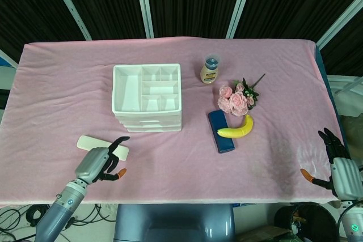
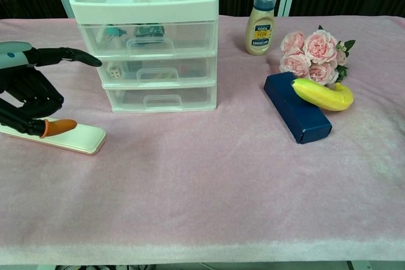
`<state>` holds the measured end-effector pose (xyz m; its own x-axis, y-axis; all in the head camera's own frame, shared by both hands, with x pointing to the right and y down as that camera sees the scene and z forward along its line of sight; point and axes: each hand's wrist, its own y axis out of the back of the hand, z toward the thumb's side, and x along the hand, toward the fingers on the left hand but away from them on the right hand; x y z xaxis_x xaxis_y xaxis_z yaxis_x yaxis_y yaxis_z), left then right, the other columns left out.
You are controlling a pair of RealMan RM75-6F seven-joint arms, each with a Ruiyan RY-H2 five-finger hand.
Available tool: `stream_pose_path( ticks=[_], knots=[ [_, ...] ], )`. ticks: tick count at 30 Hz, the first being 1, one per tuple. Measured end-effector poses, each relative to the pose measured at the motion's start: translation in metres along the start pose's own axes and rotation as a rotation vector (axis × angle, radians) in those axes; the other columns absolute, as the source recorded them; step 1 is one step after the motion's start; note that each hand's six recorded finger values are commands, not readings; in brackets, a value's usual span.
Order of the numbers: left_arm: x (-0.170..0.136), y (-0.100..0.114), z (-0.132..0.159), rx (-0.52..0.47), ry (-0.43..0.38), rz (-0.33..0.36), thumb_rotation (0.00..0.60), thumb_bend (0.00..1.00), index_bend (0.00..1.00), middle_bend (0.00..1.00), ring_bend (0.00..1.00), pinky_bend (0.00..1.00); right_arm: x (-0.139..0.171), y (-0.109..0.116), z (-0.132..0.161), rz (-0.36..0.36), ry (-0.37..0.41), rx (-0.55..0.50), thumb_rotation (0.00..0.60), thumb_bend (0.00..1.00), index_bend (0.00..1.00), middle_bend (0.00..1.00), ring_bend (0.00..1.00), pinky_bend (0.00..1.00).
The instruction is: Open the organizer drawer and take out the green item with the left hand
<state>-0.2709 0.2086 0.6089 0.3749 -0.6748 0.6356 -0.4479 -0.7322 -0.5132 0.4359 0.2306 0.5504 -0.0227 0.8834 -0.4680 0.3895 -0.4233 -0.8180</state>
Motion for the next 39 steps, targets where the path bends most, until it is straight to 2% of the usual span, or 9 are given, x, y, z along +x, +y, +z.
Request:
stream_pose_path(
  ticks=[5,12,18,25,39],
  knots=[
    [0.003,-0.002,0.003,-0.017,-0.006,0.002,0.600,0.32,0.11,0.88,0.83,0.83,0.000,0.000,0.000,0.002,0.000,0.001,0.600,0.08,0.00,0.00,0.00,0.12],
    [0.013,-0.007,0.008,-0.093,0.001,0.001,0.600,0.32,0.11,0.90,0.86,0.85,0.000,-0.001,0.001,0.005,0.002,-0.001,0.600,0.09,0.00,0.00,0.00,0.12],
    [0.032,-0.014,0.016,-0.202,0.003,0.012,0.600,0.34,0.13,0.93,0.88,0.87,0.000,-0.001,0.001,0.006,0.001,-0.006,0.600,0.08,0.00,0.00,0.00,0.12],
    [0.058,-0.029,0.026,-0.335,0.021,-0.019,0.600,0.35,0.15,0.94,0.89,0.88,0.000,-0.001,0.001,0.008,0.002,-0.011,0.600,0.08,0.00,0.00,0.00,0.12],
    [0.088,-0.043,0.044,-0.440,-0.012,-0.010,0.600,0.35,0.16,0.96,0.91,0.89,-0.001,-0.002,0.001,0.014,-0.002,-0.018,0.600,0.08,0.00,0.00,0.00,0.12]
  ],
)
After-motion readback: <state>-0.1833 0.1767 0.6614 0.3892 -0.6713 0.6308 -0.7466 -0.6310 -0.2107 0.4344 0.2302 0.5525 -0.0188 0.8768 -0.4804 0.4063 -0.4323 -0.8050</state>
